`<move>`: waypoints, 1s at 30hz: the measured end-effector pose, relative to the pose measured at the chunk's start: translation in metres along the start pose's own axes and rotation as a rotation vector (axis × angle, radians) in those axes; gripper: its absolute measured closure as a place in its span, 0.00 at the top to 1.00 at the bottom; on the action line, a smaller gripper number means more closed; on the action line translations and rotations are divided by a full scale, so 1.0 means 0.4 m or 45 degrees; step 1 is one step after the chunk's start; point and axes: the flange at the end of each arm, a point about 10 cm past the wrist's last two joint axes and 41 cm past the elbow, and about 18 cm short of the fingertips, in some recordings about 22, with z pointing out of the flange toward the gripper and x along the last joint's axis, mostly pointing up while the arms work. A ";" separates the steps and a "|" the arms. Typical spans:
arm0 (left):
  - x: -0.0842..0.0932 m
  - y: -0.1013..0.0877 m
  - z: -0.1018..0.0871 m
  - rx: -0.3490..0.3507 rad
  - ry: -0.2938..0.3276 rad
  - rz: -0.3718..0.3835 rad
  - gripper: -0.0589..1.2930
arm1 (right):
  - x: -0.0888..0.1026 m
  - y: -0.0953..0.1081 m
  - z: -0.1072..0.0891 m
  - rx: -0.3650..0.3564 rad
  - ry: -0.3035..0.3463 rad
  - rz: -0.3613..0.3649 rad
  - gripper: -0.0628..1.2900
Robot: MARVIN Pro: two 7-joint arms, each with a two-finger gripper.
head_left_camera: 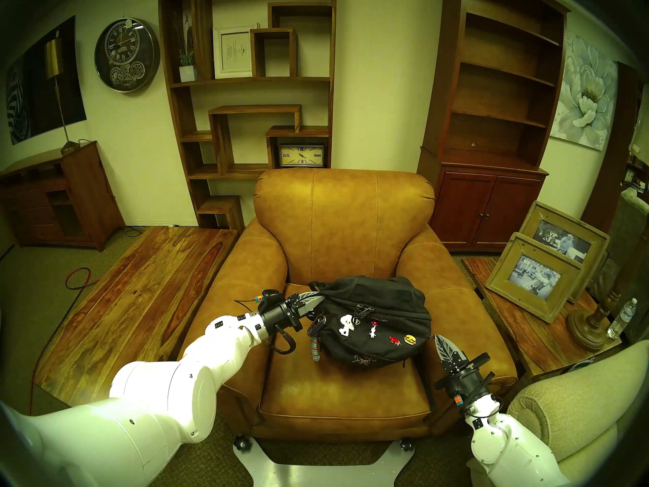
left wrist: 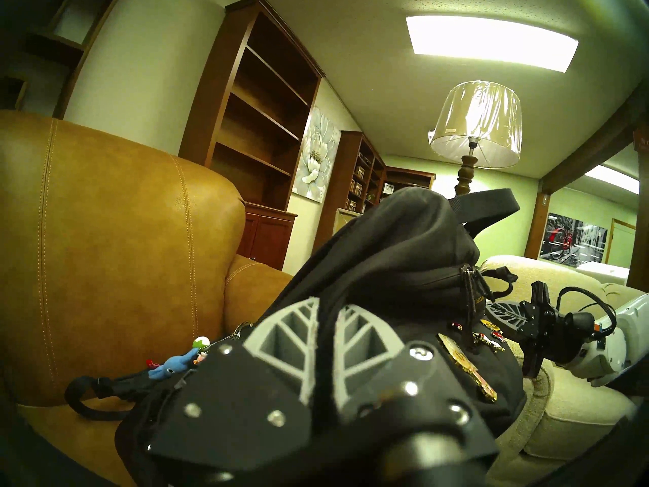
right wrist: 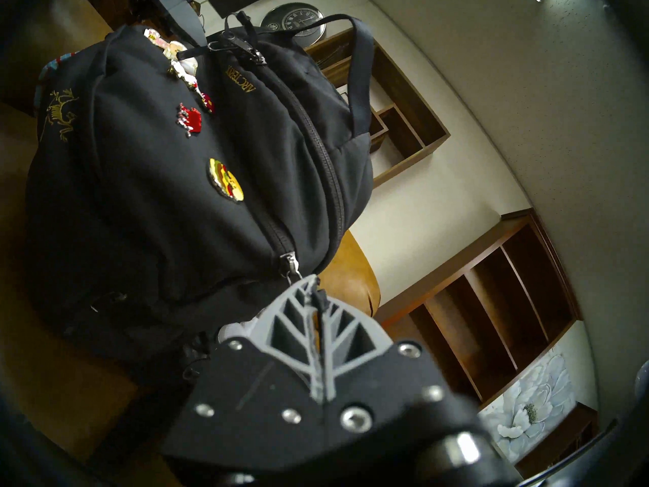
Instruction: Close a bag with a zipper
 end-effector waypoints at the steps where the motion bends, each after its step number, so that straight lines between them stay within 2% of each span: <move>1: 0.003 -0.004 -0.004 0.012 0.010 -0.001 0.10 | -0.005 0.015 -0.005 -0.040 -0.006 0.006 0.03; 6: 0.018 -0.023 -0.029 0.064 0.050 0.007 0.10 | 0.006 0.069 -0.021 -0.177 0.014 0.046 0.03; 7: 0.023 -0.028 -0.034 0.078 0.065 0.011 0.10 | 0.011 0.073 -0.025 -0.195 0.021 0.058 0.33; 8: 0.032 -0.036 -0.041 0.096 0.084 0.018 0.10 | 0.020 0.078 -0.031 -0.216 0.030 0.074 0.89; 9: 0.038 -0.040 -0.046 0.107 0.095 0.023 0.16 | 0.027 0.080 -0.034 -0.229 0.036 0.086 0.94; 11: 0.053 -0.053 -0.058 0.133 0.122 0.036 0.23 | 0.044 0.082 -0.046 -0.259 0.047 0.115 0.96; 12: 0.060 -0.058 -0.065 0.145 0.135 0.041 0.31 | 0.052 0.085 -0.052 -0.276 0.051 0.130 0.96; 13: 0.067 -0.064 -0.071 0.158 0.148 0.046 0.63 | 0.061 0.088 -0.058 -0.295 0.055 0.145 0.96; 14: 0.072 -0.068 -0.077 0.168 0.158 0.050 0.88 | 0.068 0.091 -0.064 -0.314 0.056 0.160 0.96; 15: 0.076 -0.072 -0.081 0.176 0.166 0.053 0.99 | 0.074 0.094 -0.069 -0.330 0.058 0.171 0.96; 19: 0.092 -0.087 -0.107 0.228 0.212 0.070 0.98 | 0.107 0.109 -0.087 -0.413 0.074 0.241 0.96; 23: 0.092 -0.092 -0.124 0.285 0.264 0.071 0.98 | 0.145 0.122 -0.083 -0.495 0.116 0.329 0.96; 30: 0.071 -0.077 -0.110 0.363 0.371 0.038 0.98 | 0.218 0.152 -0.051 -0.618 0.219 0.464 0.96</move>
